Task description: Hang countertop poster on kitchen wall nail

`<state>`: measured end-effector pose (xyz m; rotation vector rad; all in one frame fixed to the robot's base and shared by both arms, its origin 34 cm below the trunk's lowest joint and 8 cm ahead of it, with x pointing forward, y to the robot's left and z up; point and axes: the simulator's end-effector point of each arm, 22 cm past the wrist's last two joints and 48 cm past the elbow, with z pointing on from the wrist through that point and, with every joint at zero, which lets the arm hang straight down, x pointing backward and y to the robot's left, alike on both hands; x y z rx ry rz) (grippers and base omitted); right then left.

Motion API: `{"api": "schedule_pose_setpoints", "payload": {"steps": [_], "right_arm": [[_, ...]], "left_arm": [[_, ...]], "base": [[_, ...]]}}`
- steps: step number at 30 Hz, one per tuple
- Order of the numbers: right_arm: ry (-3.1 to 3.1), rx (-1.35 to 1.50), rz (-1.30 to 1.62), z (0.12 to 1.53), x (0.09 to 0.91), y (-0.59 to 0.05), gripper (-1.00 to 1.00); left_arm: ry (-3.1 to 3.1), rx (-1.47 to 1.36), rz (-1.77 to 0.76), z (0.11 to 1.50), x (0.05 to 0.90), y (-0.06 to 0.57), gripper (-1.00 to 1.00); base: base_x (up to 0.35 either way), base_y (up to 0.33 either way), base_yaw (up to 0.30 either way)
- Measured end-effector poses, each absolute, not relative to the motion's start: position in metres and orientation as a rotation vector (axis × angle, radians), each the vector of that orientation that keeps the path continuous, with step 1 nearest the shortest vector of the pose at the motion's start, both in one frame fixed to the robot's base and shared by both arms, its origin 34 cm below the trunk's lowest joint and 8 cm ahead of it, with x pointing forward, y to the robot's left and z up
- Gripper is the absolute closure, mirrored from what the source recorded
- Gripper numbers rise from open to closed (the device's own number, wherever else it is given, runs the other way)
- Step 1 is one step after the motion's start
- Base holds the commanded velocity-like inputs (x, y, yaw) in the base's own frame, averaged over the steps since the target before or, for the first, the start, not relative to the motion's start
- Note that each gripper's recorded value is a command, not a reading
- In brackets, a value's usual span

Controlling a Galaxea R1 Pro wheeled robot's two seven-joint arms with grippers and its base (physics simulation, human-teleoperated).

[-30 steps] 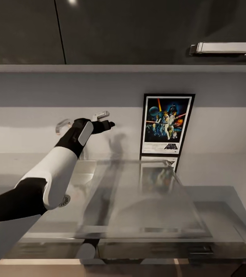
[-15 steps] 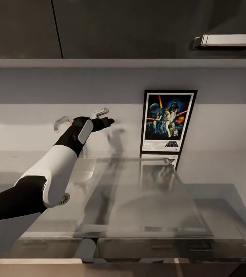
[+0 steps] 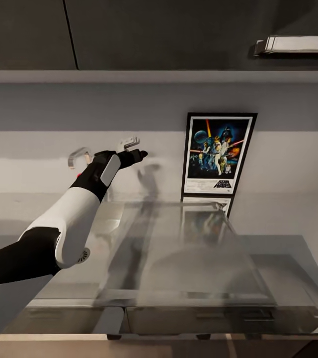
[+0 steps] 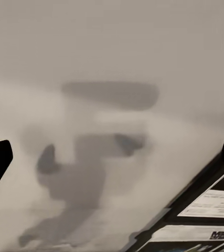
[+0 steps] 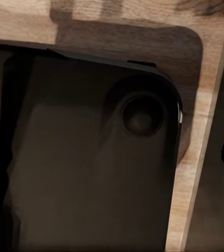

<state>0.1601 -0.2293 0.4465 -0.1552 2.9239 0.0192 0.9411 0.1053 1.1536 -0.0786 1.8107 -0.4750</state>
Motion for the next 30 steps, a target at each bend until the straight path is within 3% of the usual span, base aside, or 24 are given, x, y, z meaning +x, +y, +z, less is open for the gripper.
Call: {"api": "schedule_pose_setpoints", "payload": {"steps": [30], "right_arm": [[2.932,-0.155,0.02,0.484,0.158,-0.229,-1.0]], "left_arm": [[1.818,-0.081,-0.476,1.185,0.944,0.105,-1.0]], "base": [[0.0,0.0,0.0]]}}
